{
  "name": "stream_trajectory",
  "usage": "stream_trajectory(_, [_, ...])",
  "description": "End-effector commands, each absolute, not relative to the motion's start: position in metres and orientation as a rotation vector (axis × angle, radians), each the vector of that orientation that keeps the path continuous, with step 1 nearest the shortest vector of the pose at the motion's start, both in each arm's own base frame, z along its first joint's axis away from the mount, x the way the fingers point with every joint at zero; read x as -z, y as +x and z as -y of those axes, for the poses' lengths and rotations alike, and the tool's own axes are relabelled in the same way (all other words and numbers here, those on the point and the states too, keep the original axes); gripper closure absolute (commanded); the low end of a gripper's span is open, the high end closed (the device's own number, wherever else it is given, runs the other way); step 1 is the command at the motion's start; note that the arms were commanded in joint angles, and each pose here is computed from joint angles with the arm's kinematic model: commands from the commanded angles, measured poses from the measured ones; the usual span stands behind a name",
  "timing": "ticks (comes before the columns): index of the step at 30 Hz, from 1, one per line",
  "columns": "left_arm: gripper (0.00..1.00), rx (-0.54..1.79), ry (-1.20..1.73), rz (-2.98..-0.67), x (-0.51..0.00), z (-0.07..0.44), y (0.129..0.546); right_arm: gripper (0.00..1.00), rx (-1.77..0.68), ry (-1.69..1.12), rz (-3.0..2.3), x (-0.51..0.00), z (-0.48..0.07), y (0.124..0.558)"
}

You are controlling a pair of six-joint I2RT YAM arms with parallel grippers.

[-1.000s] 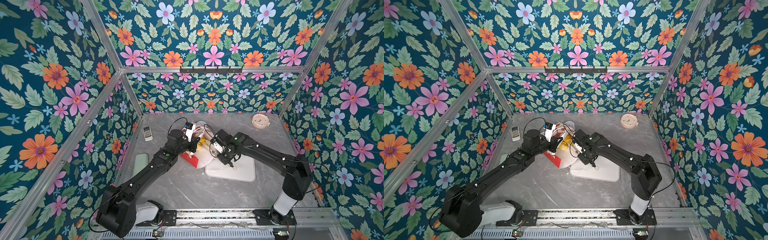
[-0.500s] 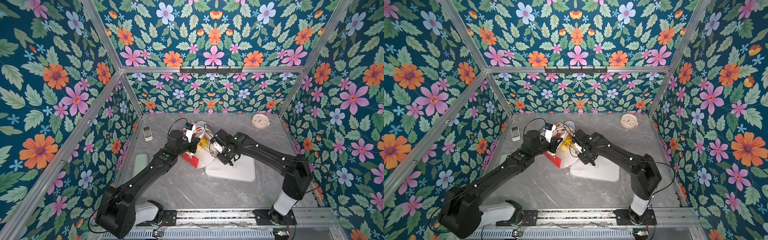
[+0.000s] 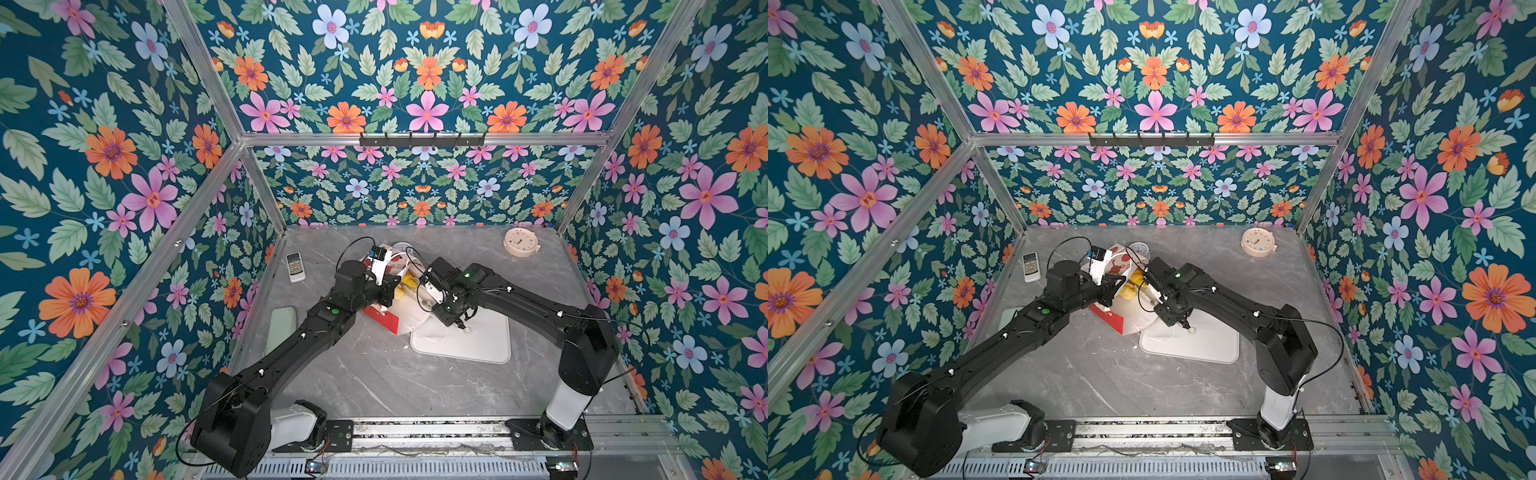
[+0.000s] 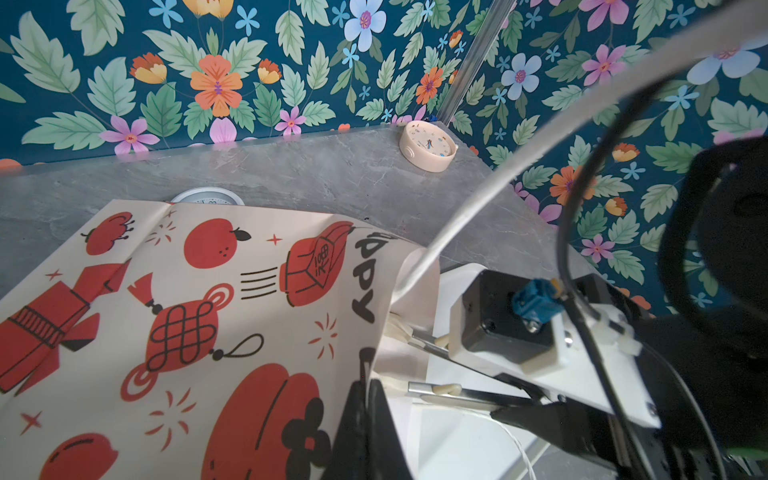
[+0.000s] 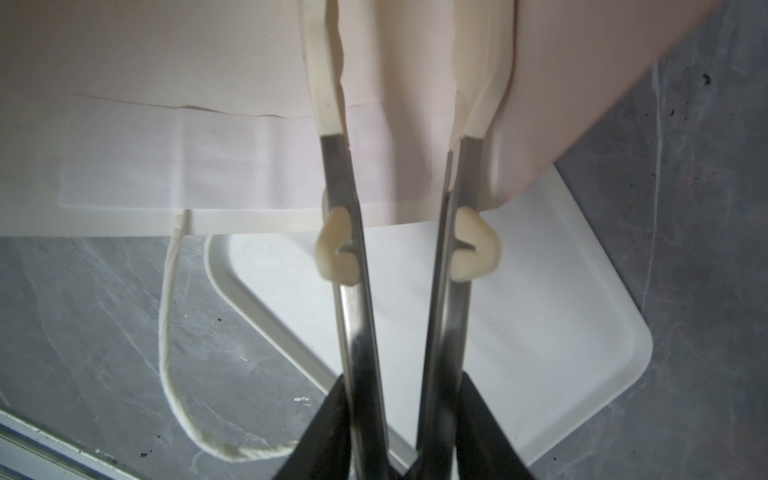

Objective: Take the fake bread out of the paper bag
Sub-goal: 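Insert the tongs into the bag opening held by the left gripper, then pinch the yellow croissant with the tongs and pull it out of the bag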

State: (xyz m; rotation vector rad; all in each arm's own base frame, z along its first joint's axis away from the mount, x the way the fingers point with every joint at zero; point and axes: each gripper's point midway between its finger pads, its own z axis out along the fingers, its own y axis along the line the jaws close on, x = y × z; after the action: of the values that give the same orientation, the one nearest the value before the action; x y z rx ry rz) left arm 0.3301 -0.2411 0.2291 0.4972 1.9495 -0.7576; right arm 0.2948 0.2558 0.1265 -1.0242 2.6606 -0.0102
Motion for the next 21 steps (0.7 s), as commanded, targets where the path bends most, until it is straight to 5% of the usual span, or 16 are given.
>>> stream_trajectory(1, [1.00, 0.777, 0.497, -1.896, -0.243, 0.244, 0.331, 0.69, 0.033, -0.971, -2.624, -0.132, -0.259, 0.308])
stream_trajectory(12, [1.00, 0.775, 0.464, -1.897, -0.244, 0.245, 0.339, 0.99, -0.020, -1.007, -2.595, -0.144, -0.247, 0.288])
stream_trajectory(21, [1.00, 0.754, 0.383, -1.904, -0.243, 0.242, 0.351, 1.00, -0.187, -0.990, -2.583, -0.180, -0.231, 0.244])
